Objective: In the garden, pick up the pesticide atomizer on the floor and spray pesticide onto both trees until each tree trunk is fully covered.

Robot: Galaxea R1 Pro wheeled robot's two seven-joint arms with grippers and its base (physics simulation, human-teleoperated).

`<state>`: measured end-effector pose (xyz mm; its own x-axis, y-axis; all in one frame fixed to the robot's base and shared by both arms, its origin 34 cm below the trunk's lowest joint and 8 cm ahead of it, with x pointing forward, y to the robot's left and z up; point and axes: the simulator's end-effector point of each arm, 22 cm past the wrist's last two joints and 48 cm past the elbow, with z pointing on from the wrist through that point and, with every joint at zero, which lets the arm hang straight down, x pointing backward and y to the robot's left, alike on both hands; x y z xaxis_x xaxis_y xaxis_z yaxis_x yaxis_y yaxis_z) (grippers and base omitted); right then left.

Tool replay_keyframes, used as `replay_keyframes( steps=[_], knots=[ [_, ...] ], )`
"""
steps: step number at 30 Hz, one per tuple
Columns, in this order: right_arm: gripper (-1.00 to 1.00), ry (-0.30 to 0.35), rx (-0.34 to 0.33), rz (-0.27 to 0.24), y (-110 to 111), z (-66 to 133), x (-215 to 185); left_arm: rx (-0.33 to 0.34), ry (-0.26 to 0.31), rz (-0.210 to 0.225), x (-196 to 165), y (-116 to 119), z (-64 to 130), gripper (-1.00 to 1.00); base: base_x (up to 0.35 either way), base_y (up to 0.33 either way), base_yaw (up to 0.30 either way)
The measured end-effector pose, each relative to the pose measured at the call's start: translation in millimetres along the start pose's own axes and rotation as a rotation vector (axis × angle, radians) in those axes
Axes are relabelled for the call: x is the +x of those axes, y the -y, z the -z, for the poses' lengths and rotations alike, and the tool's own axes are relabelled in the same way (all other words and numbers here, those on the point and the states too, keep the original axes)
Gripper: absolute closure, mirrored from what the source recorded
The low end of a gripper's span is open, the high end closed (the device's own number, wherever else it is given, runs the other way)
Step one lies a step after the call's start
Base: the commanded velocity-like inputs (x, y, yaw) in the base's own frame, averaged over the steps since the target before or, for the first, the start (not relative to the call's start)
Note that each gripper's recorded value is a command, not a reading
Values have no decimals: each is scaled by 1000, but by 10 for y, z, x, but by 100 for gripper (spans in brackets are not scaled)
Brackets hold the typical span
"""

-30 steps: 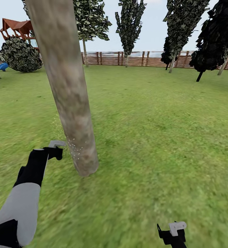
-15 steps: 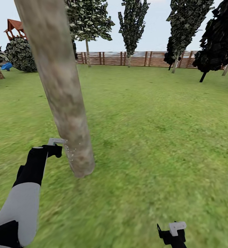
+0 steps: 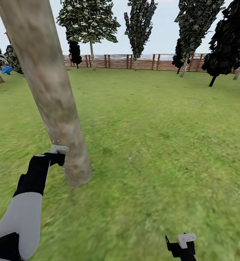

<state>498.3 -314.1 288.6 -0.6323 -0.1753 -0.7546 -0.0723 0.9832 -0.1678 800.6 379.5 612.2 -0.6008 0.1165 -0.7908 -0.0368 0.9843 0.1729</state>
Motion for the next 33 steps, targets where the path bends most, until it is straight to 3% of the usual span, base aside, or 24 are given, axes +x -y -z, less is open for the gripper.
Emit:
replay_keyframes(
  steps=[13,15,26,28,30,33],
  knots=[
    [-100,0,0,0,0,0,0,2,22,6,-92,33,37,100,5,-273,258],
    [-100,0,0,0,0,0,1,24,11,9,-43,175,13,100,162,-231,49],
    [-100,0,0,0,0,0,0,51,2,0,-11,355,2,100,199,-74,3],
    [-100,0,0,0,-1,0,0,29,-18,-7,83,230,-4,100,5,-1,0],
    [-100,0,-1,1,-2,-1,0,-25,-55,-26,317,-150,3,100,1,0,0],
    [-100,0,0,0,-1,0,1,-29,-88,-32,549,-194,1,100,0,0,0]
  ],
)
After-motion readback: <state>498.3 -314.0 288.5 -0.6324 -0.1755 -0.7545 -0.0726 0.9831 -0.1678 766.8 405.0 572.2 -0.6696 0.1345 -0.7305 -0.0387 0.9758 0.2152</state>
